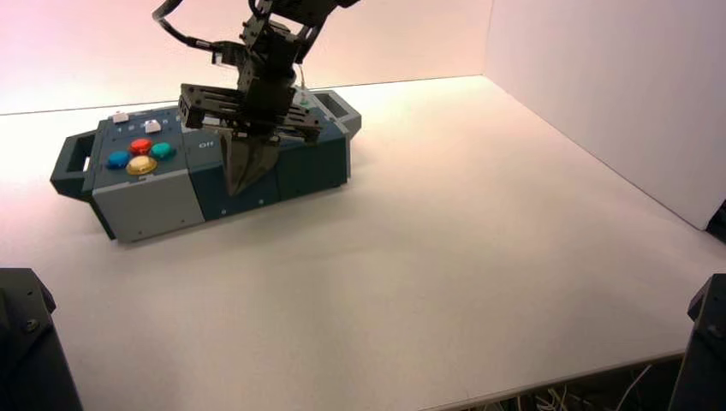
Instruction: Move the box away.
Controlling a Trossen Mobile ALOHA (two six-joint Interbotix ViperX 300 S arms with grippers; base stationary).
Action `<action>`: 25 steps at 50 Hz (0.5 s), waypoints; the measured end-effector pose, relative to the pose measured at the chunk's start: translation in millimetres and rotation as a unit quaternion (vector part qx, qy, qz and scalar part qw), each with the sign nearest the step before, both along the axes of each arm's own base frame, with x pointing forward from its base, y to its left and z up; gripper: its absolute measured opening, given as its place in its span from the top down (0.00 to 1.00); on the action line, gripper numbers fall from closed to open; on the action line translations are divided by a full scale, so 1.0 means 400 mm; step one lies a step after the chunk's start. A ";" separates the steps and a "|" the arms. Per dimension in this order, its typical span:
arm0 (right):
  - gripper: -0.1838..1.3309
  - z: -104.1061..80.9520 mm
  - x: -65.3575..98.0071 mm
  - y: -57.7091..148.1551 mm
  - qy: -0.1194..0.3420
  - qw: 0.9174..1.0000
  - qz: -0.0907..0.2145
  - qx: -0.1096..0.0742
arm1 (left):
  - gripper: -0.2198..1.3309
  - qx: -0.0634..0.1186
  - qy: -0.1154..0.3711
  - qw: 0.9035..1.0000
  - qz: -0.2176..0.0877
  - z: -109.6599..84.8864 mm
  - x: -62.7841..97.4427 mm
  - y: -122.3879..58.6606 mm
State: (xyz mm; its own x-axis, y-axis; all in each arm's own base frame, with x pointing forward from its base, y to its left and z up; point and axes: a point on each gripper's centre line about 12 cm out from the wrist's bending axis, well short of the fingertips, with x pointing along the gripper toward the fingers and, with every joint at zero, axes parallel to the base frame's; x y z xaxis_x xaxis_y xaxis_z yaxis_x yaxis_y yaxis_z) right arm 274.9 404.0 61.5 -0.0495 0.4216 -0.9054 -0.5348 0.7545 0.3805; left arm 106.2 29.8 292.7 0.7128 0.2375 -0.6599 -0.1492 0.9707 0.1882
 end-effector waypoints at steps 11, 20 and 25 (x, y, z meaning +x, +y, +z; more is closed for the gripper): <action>0.97 -0.003 0.022 0.034 0.003 1.000 0.007 0.004 | 0.97 0.001 0.000 1.000 0.000 0.000 0.000 0.001; 0.97 -0.002 0.026 0.039 0.001 1.000 0.008 0.006 | 0.97 0.002 -0.001 1.000 0.000 0.002 0.000 0.001; 0.97 -0.002 0.026 0.038 -0.001 1.000 0.010 0.005 | 0.97 0.003 0.000 1.000 0.000 0.001 0.000 0.001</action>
State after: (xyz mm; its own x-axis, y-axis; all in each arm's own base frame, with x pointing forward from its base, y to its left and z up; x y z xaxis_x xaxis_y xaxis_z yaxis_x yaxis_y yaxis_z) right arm 285.5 419.3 60.8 -0.0571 0.4293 -0.9014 -0.5500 0.7399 0.3873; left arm 106.2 30.2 292.9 0.7134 0.2413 -0.6580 -0.1494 0.9696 0.1936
